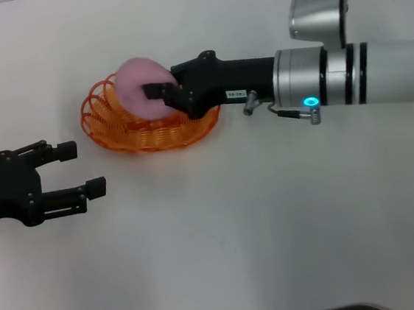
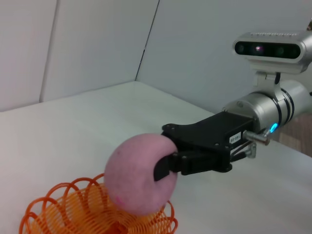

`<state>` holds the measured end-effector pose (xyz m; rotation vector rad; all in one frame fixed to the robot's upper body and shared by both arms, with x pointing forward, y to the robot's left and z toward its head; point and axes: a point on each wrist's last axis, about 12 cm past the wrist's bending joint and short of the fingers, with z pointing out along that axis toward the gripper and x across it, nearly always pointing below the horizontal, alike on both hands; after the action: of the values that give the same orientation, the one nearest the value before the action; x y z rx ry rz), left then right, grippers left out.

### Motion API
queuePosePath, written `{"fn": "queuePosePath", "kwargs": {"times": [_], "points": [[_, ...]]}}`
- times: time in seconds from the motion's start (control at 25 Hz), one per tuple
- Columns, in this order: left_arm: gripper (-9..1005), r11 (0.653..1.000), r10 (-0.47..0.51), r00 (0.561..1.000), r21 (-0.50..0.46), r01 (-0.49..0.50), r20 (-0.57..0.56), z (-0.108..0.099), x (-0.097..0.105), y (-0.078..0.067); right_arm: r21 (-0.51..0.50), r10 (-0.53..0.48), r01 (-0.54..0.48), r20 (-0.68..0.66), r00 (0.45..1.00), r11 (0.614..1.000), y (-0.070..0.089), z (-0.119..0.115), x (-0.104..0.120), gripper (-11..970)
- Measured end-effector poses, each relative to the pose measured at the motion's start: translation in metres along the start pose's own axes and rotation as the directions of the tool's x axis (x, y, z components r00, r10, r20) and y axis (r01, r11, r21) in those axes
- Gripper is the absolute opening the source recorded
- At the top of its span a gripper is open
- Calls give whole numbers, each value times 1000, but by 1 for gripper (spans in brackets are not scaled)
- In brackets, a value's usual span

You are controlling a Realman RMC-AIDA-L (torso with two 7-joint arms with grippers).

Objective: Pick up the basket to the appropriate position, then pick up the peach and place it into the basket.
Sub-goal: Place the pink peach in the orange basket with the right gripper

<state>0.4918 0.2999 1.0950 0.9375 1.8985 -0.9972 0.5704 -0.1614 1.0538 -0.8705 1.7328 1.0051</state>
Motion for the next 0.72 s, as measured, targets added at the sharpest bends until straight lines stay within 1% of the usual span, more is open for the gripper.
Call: {"fn": "queuePosePath", "kwargs": {"times": [0.16,0.32,0.6,0.72], "points": [[878,1000,0,1000,-1,0,5,0,0,0,21,12,-12,21,1000,1000,0,5,-2,120],[878,1000,-1,1000,-3,1,6,0,0,0,21,8,-8,16,1000,1000,0,7,-2,136],[877,1000,-1,1000,-5,1,6,0,0,1,26,13,-13,20,1000,1000,0,5,-1,345],[877,1000,-1,1000,-6,1,9,0,-1,1,25,8,-9,22,1000,1000,0,5,0,474]]}}
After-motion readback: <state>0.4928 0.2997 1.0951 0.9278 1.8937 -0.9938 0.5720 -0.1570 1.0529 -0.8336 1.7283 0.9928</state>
